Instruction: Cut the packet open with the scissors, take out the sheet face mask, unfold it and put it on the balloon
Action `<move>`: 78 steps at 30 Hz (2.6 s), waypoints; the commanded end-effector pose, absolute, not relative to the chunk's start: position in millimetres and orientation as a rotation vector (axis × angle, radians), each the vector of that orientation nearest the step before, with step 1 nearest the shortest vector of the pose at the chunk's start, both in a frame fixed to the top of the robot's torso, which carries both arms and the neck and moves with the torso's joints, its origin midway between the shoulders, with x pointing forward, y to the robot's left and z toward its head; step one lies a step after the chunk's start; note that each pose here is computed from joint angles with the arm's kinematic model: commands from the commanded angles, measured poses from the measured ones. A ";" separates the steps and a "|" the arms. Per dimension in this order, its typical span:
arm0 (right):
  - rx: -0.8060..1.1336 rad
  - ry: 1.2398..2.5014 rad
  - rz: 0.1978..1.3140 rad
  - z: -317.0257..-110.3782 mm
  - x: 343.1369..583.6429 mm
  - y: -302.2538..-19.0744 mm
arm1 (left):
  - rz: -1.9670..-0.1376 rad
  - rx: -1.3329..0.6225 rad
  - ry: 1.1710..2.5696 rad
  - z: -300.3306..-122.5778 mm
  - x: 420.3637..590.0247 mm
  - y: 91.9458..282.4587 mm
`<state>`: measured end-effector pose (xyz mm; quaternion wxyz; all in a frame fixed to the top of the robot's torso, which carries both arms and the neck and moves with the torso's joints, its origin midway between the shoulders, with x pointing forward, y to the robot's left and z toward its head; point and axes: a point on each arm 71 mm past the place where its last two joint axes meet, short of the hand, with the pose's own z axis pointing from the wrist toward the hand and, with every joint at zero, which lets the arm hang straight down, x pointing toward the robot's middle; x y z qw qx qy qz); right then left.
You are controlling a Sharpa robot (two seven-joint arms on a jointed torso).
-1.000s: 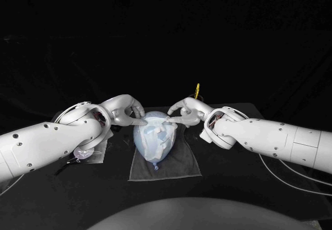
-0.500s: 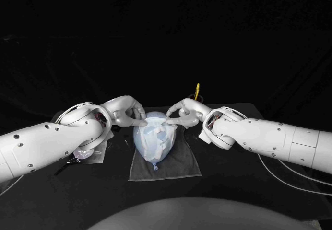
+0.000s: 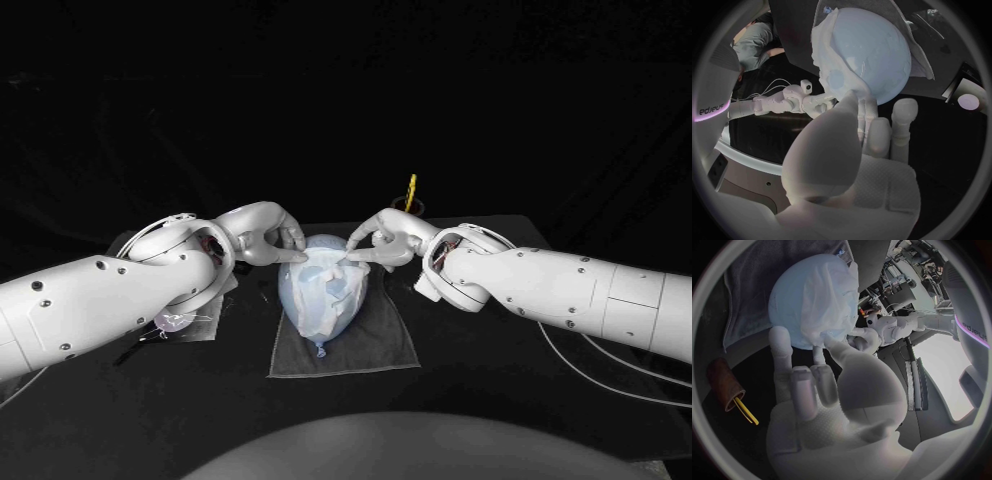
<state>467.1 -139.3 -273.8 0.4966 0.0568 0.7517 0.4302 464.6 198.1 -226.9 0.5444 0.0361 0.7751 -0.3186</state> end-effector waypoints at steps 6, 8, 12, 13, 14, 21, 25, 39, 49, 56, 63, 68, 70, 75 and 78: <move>0.110 1.822 1.035 -274.2 465.8 -137.0 | -0.752 0.142 1.845 -228.7 463.8 192.9; 0.110 1.804 1.032 -273.1 466.0 -137.3 | -0.752 0.152 1.840 -228.6 463.8 191.9; 0.114 1.749 1.030 -269.7 466.3 -137.9 | -0.758 0.171 1.828 -228.1 463.7 189.7; 0.115 1.736 1.031 -268.8 466.2 -138.1 | -0.760 0.175 1.825 -227.9 463.6 189.2; 0.115 1.727 1.031 -268.3 466.2 -138.1 | -0.762 0.177 1.822 -227.8 463.5 188.9; 0.115 1.660 1.048 -263.0 463.1 -138.8 | -0.798 0.194 1.769 -223.7 462.3 185.6; 0.113 1.644 1.060 -261.1 460.1 -138.9 | -0.827 0.188 1.722 -219.8 461.5 184.4; 0.136 1.573 1.089 -251.6 447.9 -145.3 | -0.915 0.073 1.645 -206.4 460.0 189.2; 0.169 1.523 1.080 -245.1 445.1 -154.9 | -0.920 0.042 1.658 -199.8 461.1 194.8; 0.190 1.504 1.075 -242.5 448.3 -157.2 | -0.910 0.033 1.658 -197.7 462.8 197.1; 0.189 1.515 1.073 -243.2 454.5 -151.8 | -0.896 0.028 1.668 -196.5 465.2 199.6; 0.181 1.515 1.066 -242.4 461.9 -146.5 | -0.883 0.022 1.673 -195.8 466.2 203.3; 0.175 1.520 1.060 -242.0 465.7 -144.7 | -0.879 0.018 1.674 -195.3 466.9 204.7; 0.159 1.554 1.037 -243.8 474.1 -142.4 | -0.856 0.010 1.719 -197.6 468.8 207.1; 0.151 1.580 1.028 -245.4 476.5 -142.0 | -0.840 -0.019 1.766 -201.3 470.9 208.6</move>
